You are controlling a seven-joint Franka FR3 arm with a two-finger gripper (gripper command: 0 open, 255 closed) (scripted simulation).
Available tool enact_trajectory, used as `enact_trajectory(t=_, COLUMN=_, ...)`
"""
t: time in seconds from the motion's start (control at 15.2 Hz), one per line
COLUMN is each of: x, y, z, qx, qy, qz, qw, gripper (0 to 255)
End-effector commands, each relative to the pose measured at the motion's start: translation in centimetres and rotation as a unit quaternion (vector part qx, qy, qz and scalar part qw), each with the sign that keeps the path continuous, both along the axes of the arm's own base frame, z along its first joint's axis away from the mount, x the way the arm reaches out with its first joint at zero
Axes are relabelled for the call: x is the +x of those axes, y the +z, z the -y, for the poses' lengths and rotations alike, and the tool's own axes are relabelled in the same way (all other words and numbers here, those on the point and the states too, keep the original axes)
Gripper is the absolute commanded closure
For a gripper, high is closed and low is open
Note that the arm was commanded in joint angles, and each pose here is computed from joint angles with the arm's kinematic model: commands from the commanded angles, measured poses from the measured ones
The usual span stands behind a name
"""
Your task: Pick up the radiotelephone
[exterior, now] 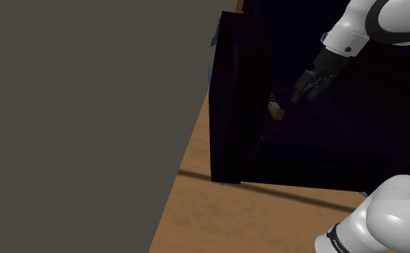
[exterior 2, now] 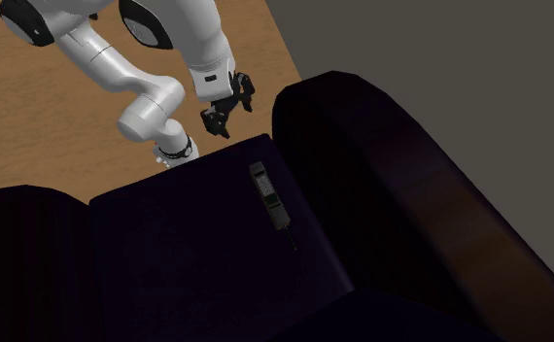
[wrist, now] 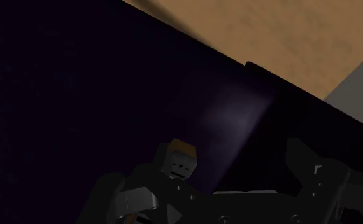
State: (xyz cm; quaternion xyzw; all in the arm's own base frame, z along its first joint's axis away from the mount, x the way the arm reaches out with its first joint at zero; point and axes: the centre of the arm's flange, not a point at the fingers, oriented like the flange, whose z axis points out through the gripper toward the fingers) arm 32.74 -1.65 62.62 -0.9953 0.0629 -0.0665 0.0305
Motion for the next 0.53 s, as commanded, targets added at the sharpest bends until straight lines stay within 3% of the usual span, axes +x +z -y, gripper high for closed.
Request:
enact_trajectory(t=0.0, x=0.0, y=0.0, z=0.0, qx=0.0, qy=0.0, qz=0.0, qw=1.0, gripper=0)
enact_trajectory(t=0.2, x=3.7, y=-1.2, z=1.2, qx=-0.003, qy=-0.048, qz=-0.012, qw=0.9988, gripper=0)
enact_trajectory(t=0.46, x=8.5, y=-3.0, z=3.3, qx=-0.007, qy=-0.111, qz=-0.028, qw=0.9934, gripper=0)
